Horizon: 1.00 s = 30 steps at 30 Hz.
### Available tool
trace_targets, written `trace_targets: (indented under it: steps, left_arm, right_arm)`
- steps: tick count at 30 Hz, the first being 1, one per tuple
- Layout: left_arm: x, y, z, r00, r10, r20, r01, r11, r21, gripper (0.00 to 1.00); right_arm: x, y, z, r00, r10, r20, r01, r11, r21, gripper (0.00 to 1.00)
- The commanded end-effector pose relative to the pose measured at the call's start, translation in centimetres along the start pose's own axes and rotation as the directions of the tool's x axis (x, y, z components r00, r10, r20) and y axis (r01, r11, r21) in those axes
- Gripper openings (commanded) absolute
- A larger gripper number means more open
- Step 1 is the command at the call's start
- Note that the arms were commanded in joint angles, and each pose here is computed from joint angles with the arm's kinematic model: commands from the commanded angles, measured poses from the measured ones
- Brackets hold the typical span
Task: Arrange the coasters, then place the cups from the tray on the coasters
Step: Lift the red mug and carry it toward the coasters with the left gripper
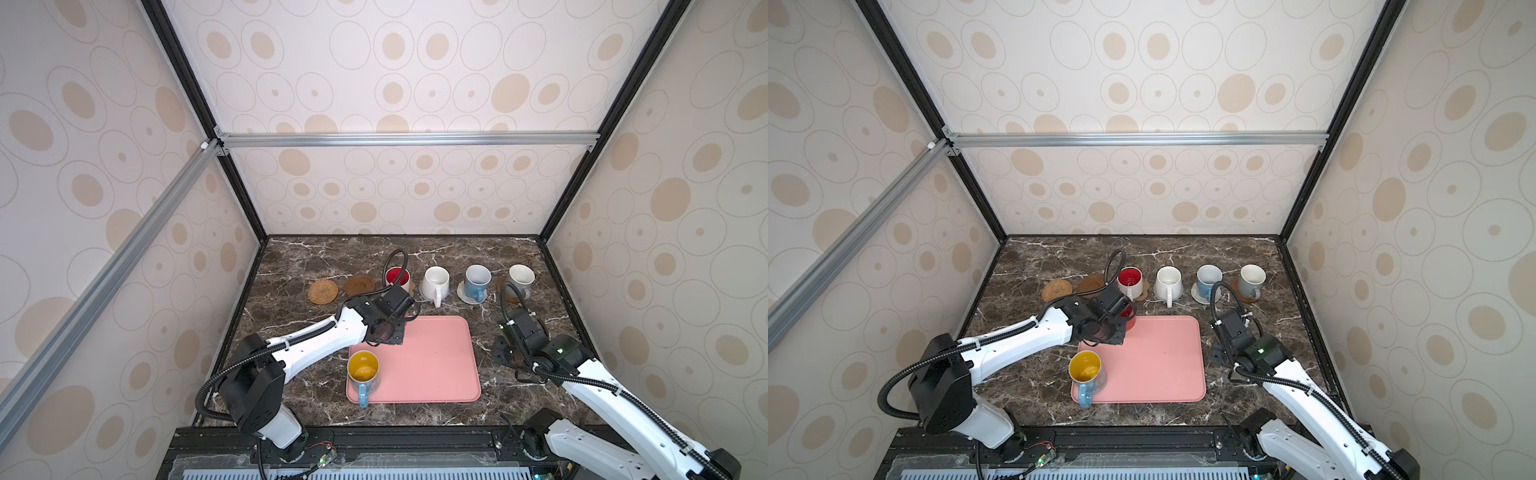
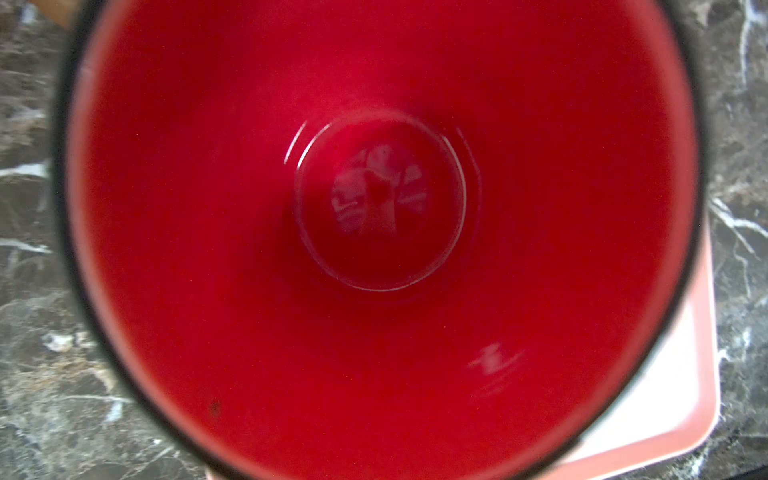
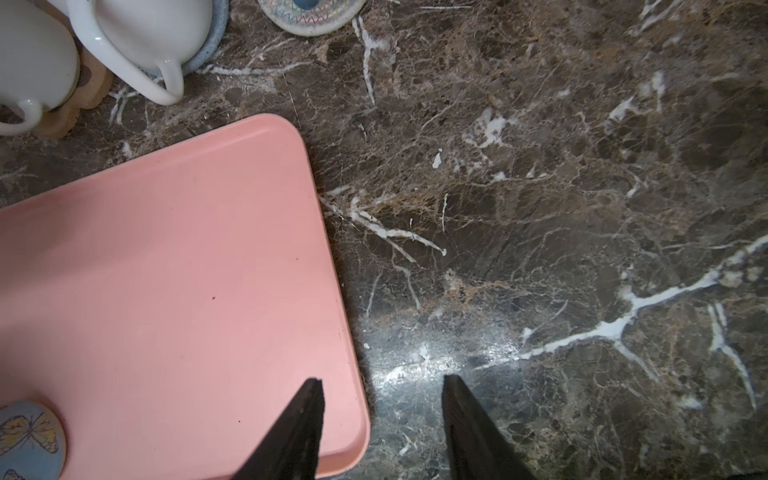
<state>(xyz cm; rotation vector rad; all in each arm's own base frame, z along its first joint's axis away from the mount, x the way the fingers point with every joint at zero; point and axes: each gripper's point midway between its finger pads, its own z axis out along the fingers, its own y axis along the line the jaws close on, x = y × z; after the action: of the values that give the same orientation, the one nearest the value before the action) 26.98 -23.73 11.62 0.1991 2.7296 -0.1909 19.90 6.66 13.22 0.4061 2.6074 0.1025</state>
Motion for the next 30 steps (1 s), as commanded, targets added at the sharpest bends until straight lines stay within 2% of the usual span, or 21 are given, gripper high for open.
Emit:
trace_targets:
  steps: [1, 13, 30]
  left_arm:
    - [-2.2, 1.7, -1.8, 0.997, 0.003, 0.079, -0.002, 1.000, -0.016, 0.11]
    - [-4.5, 7.2, -1.9, 0.990, -0.082, 0.111, 0.088, 0.995, -0.055, 0.11]
    - [-6.7, 11.6, -0.5, 0.985, -0.126, 0.115, 0.136, 0.987, -0.083, 0.10]
  right_arm:
    - [0.5, -1.3, 0.1, 1.000, 0.013, -0.004, -0.013, 0.999, 0.048, 0.50]
    - [0.4, -1.4, 0.0, 1.000, 0.020, 0.001, -0.020, 0.999, 0.050, 0.50]
    - [0.5, -1.6, -0.3, 0.999, 0.032, 0.006, -0.032, 0.998, 0.049, 0.50]
